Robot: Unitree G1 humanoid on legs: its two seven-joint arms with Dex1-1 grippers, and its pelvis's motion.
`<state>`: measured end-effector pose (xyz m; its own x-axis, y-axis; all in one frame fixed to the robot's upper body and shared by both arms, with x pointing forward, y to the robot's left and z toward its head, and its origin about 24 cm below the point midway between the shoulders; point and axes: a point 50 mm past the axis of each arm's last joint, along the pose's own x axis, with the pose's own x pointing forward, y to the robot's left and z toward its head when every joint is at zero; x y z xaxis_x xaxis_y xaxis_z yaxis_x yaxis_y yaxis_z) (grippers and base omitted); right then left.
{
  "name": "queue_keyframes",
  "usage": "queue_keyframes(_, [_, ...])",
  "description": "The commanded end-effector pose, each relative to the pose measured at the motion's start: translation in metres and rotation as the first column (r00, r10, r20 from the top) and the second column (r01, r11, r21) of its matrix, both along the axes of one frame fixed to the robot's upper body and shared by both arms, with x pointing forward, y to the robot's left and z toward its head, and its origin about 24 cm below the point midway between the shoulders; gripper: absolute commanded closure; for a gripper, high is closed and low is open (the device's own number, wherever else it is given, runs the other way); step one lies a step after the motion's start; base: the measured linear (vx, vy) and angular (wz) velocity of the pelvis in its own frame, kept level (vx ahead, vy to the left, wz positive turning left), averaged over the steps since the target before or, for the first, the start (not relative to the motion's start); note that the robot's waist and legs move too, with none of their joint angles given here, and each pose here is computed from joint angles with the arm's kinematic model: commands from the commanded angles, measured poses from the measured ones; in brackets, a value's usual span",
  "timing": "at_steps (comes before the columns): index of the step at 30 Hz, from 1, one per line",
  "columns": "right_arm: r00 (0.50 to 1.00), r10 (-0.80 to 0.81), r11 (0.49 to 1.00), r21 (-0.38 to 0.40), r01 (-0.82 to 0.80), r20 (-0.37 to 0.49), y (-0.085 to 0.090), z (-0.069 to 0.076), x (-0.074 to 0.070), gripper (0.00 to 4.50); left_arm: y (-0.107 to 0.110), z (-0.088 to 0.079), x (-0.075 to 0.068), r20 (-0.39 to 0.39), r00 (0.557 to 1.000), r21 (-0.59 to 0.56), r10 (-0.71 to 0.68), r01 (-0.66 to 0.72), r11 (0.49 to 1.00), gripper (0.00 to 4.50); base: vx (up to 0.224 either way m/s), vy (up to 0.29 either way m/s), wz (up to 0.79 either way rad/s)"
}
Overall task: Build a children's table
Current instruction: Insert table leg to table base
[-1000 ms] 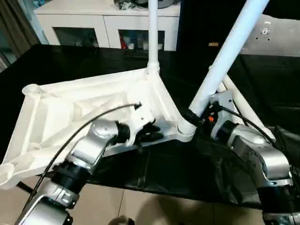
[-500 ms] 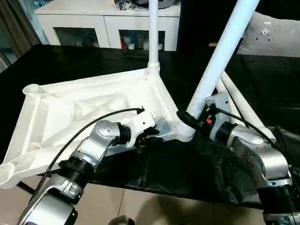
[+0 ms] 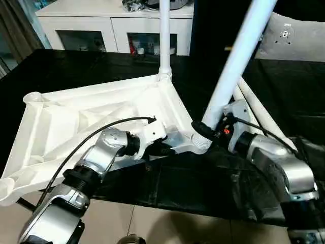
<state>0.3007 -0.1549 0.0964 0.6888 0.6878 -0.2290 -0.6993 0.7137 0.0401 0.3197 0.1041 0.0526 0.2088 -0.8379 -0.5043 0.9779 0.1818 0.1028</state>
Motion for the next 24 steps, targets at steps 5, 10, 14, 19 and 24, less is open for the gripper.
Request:
queue_keyframes(5, [0.987, 0.120, 0.991, -0.040, -0.125, -0.111, 0.004, -0.008, -0.005, 2.61, 0.002, 0.002, -0.008, 0.022, 0.987, 0.048, -0.162, 0.161, 0.986, 4.50, 0.000, 0.000, 0.00])
queue_keyframes(10, [0.967, 0.179, 0.980, -0.053, -0.191, -0.181, 0.006, -0.014, -0.010, 2.61, 0.002, 0.005, -0.007, 0.037, 0.979, 0.055, -0.200, 0.198, 0.979, 4.50, 0.000, 0.000, 0.00])
queue_keyframes(14, [0.960, 0.188, 0.975, -0.076, -0.207, -0.206, 0.005, -0.019, -0.011, 2.61, 0.002, 0.006, -0.009, 0.037, 0.969, 0.061, -0.243, 0.240, 0.969, 4.50, 0.000, 0.000, 0.00])
queue_keyframes(19, [0.964, 0.158, 0.986, -0.020, -0.167, -0.216, 0.002, -0.023, -0.007, 2.61, 0.003, 0.007, -0.009, 0.039, 0.966, 0.059, -0.254, 0.252, 0.966, 4.50, 0.000, 0.000, 0.00])
queue_keyframes(24, [0.971, 0.093, 0.994, 0.082, -0.077, -0.221, -0.009, -0.031, -0.011, 2.61, 0.005, 0.009, -0.001, 0.061, 0.982, 0.041, -0.179, 0.177, 0.983, 4.50, 0.000, 0.000, 0.00])
